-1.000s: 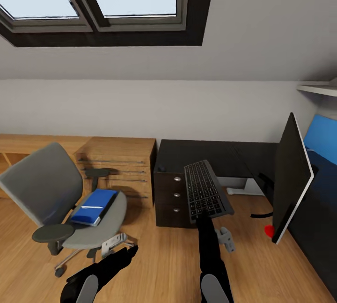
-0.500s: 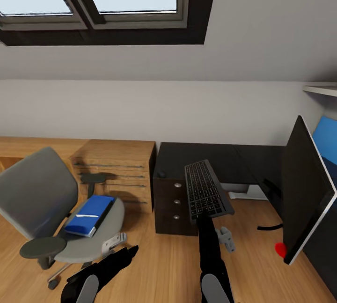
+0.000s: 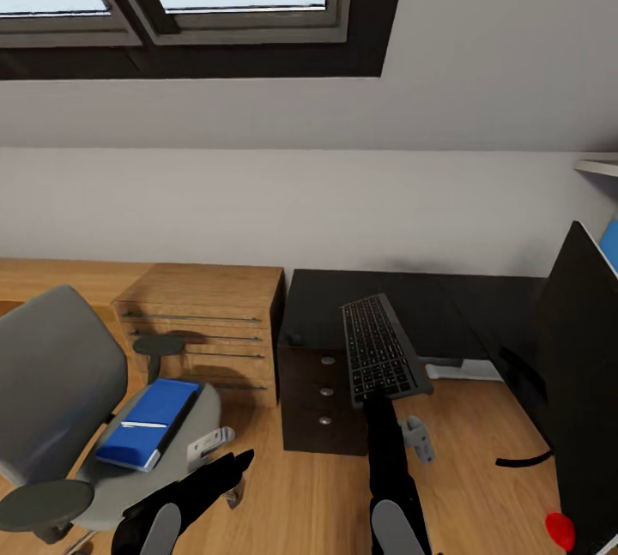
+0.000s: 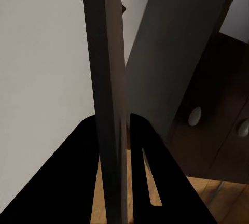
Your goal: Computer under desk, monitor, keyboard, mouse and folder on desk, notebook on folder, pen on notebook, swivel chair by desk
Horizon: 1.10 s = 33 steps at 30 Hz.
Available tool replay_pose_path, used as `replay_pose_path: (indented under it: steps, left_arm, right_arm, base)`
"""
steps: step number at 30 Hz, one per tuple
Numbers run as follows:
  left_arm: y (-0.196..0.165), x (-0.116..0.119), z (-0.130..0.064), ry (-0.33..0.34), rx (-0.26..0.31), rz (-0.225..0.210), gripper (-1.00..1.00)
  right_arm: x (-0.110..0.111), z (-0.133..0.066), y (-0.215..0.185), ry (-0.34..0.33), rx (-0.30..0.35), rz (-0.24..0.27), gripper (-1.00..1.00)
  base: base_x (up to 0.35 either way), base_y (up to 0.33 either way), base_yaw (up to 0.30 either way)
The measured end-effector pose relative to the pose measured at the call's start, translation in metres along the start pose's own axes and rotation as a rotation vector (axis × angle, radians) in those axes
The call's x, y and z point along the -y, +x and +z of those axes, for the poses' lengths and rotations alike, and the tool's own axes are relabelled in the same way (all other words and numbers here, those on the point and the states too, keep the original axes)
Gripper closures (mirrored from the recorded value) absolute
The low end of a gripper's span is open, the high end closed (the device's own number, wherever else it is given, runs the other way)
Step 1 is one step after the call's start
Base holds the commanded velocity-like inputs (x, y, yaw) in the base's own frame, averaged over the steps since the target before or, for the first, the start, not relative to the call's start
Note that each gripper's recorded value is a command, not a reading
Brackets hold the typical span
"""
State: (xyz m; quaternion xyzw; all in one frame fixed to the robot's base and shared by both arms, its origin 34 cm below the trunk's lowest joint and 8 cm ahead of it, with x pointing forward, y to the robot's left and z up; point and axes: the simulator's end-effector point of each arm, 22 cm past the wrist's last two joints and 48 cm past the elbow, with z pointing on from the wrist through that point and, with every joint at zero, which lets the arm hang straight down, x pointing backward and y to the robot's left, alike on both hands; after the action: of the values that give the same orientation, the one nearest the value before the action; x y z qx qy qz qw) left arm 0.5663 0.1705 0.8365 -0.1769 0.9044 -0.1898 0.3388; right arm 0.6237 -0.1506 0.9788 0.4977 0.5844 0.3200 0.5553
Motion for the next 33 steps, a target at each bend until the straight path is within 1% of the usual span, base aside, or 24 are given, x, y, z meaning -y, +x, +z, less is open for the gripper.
replay_pose_path:
  steps: [2,6,7,11,22,25,27,33]
  left_arm:
    - [0.000,0.000,0.000,0.000,0.000,0.000,-1.00]
    - [0.000,0.001,0.000,0.001,0.000,-0.001,-1.00]
    - [0.000,0.001,0.000,0.003,0.001,-0.001,-1.00]
    - [-0.001,0.002,0.000,0.005,0.002,0.000,-1.00]
    - [-0.001,0.004,-0.001,0.011,0.005,0.000,-1.00]
    - [-0.002,0.005,-0.001,0.013,0.008,0.000,-1.00]
    - [-0.003,0.006,-0.001,0.015,0.009,0.000,-1.00]
    - [-0.003,0.007,-0.001,0.019,0.007,0.001,-1.00]
  right_arm:
    - [0.003,0.002,-0.004,0.008,0.011,0.001,1.00]
    - [0.006,0.002,-0.004,0.014,0.011,-0.001,1.00]
    - [0.012,0.003,-0.006,0.026,0.015,-0.003,1.00]
    - [0.017,0.005,-0.008,0.037,0.019,-0.010,1.00]
    - [0.020,0.005,-0.006,0.043,0.010,-0.014,1.00]
    - [0.021,0.005,-0.005,0.046,0.008,-0.014,1.00]
    - [0.027,0.005,-0.002,0.060,0.002,-0.017,1.00]
    - [0.027,0.005,-0.002,0.058,0.001,-0.026,1.00]
  base:
    - [0.223,0.000,0.000]
    - [0.248,0.000,0.000]
    - [0.297,0.000,0.000]
    - [0.315,0.000,0.000]
    - [0.328,0.003,0.000]
    - [0.323,0.109,0.000]
    - [0.277,0.225,0.000]
    - [0.102,0.085,0.000]
